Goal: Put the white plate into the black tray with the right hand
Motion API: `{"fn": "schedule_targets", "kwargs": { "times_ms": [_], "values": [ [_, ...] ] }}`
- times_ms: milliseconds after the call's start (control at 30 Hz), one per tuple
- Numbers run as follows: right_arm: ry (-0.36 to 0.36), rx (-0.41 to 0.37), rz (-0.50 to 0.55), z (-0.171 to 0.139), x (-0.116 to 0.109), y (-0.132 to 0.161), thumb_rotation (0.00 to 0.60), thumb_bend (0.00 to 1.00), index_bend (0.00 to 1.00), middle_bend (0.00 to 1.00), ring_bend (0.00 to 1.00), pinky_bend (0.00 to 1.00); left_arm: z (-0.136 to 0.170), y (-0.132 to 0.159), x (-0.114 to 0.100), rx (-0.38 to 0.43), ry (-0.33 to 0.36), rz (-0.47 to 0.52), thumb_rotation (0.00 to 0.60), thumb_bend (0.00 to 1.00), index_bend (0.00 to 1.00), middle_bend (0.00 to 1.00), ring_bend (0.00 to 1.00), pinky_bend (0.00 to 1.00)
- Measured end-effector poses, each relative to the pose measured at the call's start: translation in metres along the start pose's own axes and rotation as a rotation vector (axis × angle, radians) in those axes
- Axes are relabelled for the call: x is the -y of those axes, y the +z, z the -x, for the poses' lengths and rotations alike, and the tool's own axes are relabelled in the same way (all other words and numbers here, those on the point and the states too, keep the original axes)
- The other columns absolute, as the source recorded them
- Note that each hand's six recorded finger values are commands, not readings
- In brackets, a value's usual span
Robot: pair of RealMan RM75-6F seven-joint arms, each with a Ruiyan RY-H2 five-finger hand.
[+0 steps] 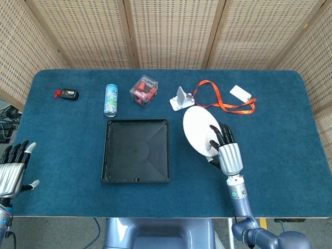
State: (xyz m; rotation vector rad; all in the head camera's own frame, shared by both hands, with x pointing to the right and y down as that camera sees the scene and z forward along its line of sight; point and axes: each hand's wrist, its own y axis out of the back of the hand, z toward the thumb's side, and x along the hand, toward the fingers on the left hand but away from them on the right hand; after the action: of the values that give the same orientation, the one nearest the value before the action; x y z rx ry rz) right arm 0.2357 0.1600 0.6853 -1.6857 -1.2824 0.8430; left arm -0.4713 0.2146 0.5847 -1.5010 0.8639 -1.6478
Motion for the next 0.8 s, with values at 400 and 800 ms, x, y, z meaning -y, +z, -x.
{"fn": "schedule_targets", "kwargs": {
  "times_ms": [400,800],
  "values": [
    [0.006,-0.166,0.080,0.040,0.010,0.080,0.600,0.61,0.67,0.25,0.06,0.14,-0.003,-0.007,-0.001,-0.018,-0.007,0.025,0.600,0.00,0.00,0.00,0.00,0.00],
    [0.101,-0.251,0.137,0.065,0.051,0.150,0.600,0.61,0.67,0.25,0.07,0.15,-0.006,-0.016,0.002,-0.035,-0.027,0.049,0.600,0.00,0.00,0.00,0.00,0.00]
  ]
}}
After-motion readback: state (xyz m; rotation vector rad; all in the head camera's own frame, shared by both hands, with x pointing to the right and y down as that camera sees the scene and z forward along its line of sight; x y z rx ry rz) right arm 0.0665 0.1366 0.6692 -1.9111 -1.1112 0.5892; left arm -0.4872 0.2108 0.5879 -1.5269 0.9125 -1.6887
